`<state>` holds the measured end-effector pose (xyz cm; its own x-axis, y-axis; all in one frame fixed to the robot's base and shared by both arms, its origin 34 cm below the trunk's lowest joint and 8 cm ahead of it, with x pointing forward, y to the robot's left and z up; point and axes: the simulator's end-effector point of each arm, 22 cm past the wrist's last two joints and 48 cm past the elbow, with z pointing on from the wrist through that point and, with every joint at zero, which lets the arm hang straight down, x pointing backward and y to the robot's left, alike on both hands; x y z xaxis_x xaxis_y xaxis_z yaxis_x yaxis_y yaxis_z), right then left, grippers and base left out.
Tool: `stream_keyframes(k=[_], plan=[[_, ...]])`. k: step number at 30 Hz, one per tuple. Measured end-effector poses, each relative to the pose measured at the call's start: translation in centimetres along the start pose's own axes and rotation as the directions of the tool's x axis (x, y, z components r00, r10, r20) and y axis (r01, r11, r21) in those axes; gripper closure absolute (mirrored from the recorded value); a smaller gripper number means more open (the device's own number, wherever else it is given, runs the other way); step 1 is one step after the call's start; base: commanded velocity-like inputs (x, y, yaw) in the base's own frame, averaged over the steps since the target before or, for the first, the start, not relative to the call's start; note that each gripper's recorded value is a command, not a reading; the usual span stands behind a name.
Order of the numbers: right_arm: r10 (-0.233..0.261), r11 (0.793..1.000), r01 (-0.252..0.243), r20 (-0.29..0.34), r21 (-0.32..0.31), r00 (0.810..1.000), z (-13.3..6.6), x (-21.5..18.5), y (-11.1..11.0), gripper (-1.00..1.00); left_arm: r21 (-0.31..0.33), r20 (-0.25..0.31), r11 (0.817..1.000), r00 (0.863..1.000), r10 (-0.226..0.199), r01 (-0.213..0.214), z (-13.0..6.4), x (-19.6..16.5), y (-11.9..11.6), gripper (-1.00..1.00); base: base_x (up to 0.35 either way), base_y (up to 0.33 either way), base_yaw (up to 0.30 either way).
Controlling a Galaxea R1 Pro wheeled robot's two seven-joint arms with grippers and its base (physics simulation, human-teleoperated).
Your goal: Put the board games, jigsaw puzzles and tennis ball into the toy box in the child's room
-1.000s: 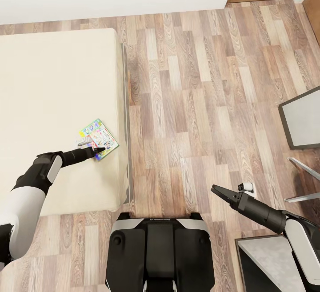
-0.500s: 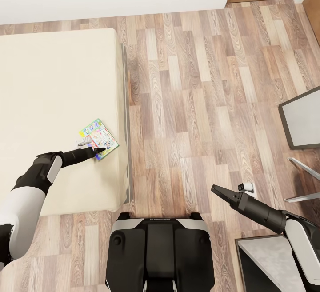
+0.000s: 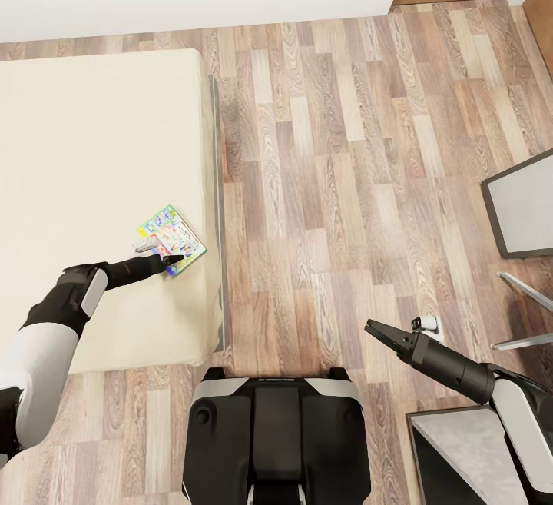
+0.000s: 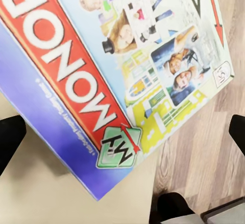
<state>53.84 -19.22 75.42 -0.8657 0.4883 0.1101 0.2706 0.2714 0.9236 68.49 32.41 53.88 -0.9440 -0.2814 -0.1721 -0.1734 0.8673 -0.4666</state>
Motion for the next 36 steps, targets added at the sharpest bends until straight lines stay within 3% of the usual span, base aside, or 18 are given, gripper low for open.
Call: stream_keyframes(k=[9,25,36], plan=[[0.000,1.000,0.000,0.000,0.000,1.000,0.0,0.0,0.0,-1.00,0.003,0.027,1.000,0.999,-0.030,0.030,-0.4,-0.6,0.4,-1.00,0.000,0.000,0.000],[-0.001,1.000,0.001,0.000,0.001,1.000,0.0,0.0,0.0,-1.00,0.009,0.029,0.999,0.999,-0.036,0.036,-0.2,-0.6,0.1,-1.00,0.000,0.000,0.000],[0.000,1.000,0.000,0.000,0.000,1.000,0.0,0.0,0.0,-1.00,0.058,0.026,0.998,0.999,-0.038,0.036,-0.3,-0.6,-1.0,-1.00,0.000,0.000,0.000]])
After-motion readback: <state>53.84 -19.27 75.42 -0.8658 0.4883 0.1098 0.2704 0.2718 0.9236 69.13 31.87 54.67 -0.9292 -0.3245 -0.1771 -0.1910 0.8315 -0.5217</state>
